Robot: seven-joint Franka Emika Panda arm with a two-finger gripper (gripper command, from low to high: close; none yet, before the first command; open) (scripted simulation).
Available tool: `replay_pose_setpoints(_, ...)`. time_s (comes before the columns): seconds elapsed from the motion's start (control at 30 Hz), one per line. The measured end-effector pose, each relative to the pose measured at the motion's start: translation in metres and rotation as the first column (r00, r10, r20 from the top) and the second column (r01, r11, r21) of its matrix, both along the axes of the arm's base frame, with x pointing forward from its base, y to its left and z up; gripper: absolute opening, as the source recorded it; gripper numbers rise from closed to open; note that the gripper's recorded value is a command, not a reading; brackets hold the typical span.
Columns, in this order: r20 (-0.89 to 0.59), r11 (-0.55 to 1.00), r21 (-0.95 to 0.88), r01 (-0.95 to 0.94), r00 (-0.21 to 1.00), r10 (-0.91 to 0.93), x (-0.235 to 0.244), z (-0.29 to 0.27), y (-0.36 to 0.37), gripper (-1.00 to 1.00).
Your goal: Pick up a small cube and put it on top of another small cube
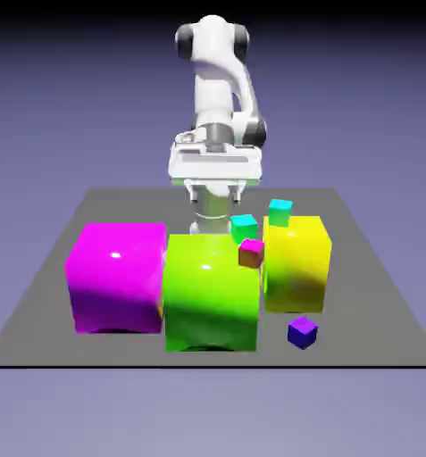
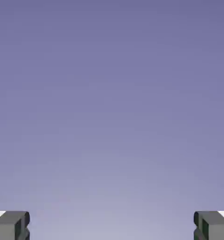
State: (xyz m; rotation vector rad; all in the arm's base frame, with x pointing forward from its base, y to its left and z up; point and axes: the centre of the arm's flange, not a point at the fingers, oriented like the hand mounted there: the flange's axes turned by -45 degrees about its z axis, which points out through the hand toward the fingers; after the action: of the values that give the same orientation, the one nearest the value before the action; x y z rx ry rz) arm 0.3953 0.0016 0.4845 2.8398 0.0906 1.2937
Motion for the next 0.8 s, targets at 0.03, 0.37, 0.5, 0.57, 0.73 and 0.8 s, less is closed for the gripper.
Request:
replay_pose_setpoints(0.03,0.038,1.000,-0.007,-0.005,0.999,0.006,0.004,0.019,-0.003,0.00)
replay_pose_setpoints(0.37,-0.201,0.955,-0.073,-0.287,0.942,0.268,0.071,-0.024,0.000,0.00)
replay_pose_setpoints(0.5,-0.286,0.907,-0.085,-0.412,0.882,0.374,0.095,-0.045,0.006,0.00)
replay_pose_setpoints(0.57,-0.325,0.876,-0.088,-0.475,0.844,0.426,0.106,-0.057,0.010,0.00)
replay_pose_setpoints(0.73,-0.410,0.772,-0.090,-0.629,0.730,0.547,0.132,-0.083,0.025,0.00)
replay_pose_setpoints(0.8,-0.439,0.722,-0.090,-0.686,0.678,0.590,0.141,-0.093,0.032,0.00)
